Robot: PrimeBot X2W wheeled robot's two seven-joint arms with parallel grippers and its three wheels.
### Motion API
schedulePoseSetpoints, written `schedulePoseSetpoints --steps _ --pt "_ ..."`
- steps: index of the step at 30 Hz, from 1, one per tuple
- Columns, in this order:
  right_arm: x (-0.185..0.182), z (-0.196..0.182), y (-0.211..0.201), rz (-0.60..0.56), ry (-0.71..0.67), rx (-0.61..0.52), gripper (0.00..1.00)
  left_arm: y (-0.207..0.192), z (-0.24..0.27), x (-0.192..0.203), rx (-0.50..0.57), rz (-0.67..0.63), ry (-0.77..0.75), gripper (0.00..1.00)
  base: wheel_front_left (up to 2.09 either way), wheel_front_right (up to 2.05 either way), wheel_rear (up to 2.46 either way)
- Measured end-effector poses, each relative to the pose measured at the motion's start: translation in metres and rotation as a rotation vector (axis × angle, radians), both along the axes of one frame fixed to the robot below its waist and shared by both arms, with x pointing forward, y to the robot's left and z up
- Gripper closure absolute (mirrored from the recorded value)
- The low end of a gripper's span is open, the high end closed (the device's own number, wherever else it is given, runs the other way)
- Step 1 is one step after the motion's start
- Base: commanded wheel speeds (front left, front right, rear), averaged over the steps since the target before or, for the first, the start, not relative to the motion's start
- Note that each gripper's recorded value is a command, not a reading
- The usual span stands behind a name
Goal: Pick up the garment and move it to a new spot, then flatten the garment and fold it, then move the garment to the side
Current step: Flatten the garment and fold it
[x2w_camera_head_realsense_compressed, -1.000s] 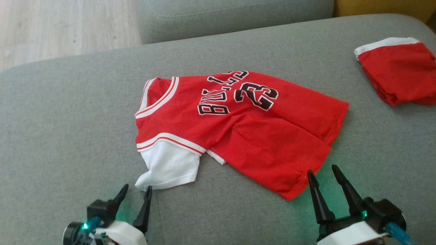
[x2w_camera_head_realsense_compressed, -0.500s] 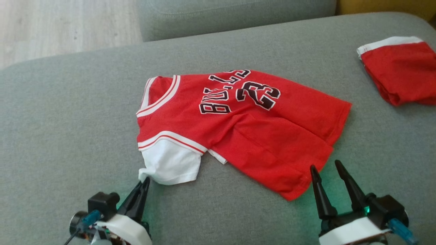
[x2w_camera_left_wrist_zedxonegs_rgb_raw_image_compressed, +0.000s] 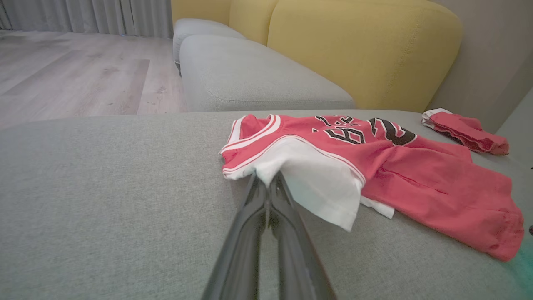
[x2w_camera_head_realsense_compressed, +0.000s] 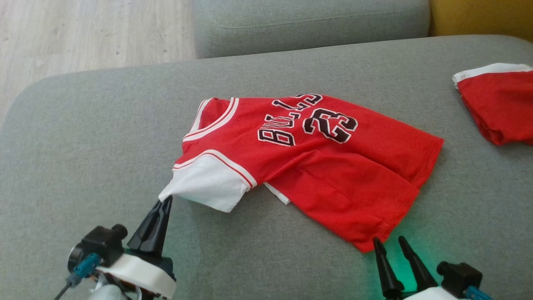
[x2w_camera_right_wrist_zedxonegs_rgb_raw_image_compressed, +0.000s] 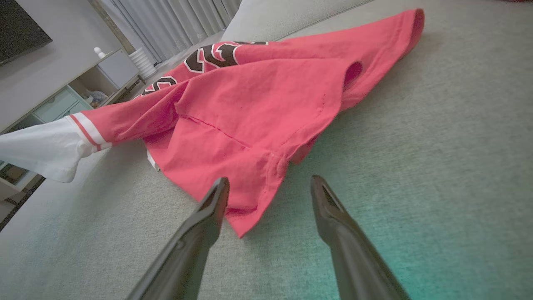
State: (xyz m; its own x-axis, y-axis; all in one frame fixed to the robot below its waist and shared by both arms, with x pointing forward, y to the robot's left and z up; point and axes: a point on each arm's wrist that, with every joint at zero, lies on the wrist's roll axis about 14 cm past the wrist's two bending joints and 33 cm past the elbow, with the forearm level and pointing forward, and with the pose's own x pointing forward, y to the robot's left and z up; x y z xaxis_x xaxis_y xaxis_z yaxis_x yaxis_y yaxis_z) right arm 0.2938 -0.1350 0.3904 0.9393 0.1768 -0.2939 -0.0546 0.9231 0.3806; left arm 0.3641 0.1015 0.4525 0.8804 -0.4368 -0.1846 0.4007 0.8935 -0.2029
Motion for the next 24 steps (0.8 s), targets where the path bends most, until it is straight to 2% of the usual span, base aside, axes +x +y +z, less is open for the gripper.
schedulePoseSetpoints --steps 10,13,14,15,16,17,19,24 --pt "0.015 0.002 0.005 0.007 -0.003 0.038 0.0 0.007 0.006 -0.004 0.016 0.014 0.003 1.0 0.0 0.0 0.0" --pt "0.015 0.002 0.006 0.007 -0.003 0.045 0.2 0.01 0.007 -0.003 0.025 0.016 0.001 1.0 0.0 0.0 0.0" --pt "0.015 0.003 0.006 0.009 -0.004 0.046 0.34 0.011 0.008 -0.003 0.027 0.023 -0.001 1.0 0.0 0.0 0.0" --pt "0.015 0.003 0.006 0.007 -0.004 0.05 0.34 0.012 0.009 -0.003 0.027 0.025 -0.003 1.0 0.0 0.0 0.0" --pt "0.015 0.003 0.006 0.006 -0.004 0.052 0.4 0.012 0.01 -0.003 0.026 0.026 -0.005 1.0 0.0 0.0 0.0" --pt "0.015 0.003 0.006 0.006 -0.005 0.053 0.51 0.012 0.01 -0.003 0.027 0.025 -0.004 1.0 0.0 0.0 0.0" --pt "0.015 0.004 0.007 0.007 -0.007 0.053 0.58 0.012 0.011 -0.003 0.028 0.028 -0.006 1.0 0.0 0.0 0.0" --pt "0.015 0.004 0.007 0.009 -0.008 0.052 0.6 0.011 0.014 -0.004 0.025 0.029 -0.012 1.0 0.0 0.0 0.0"
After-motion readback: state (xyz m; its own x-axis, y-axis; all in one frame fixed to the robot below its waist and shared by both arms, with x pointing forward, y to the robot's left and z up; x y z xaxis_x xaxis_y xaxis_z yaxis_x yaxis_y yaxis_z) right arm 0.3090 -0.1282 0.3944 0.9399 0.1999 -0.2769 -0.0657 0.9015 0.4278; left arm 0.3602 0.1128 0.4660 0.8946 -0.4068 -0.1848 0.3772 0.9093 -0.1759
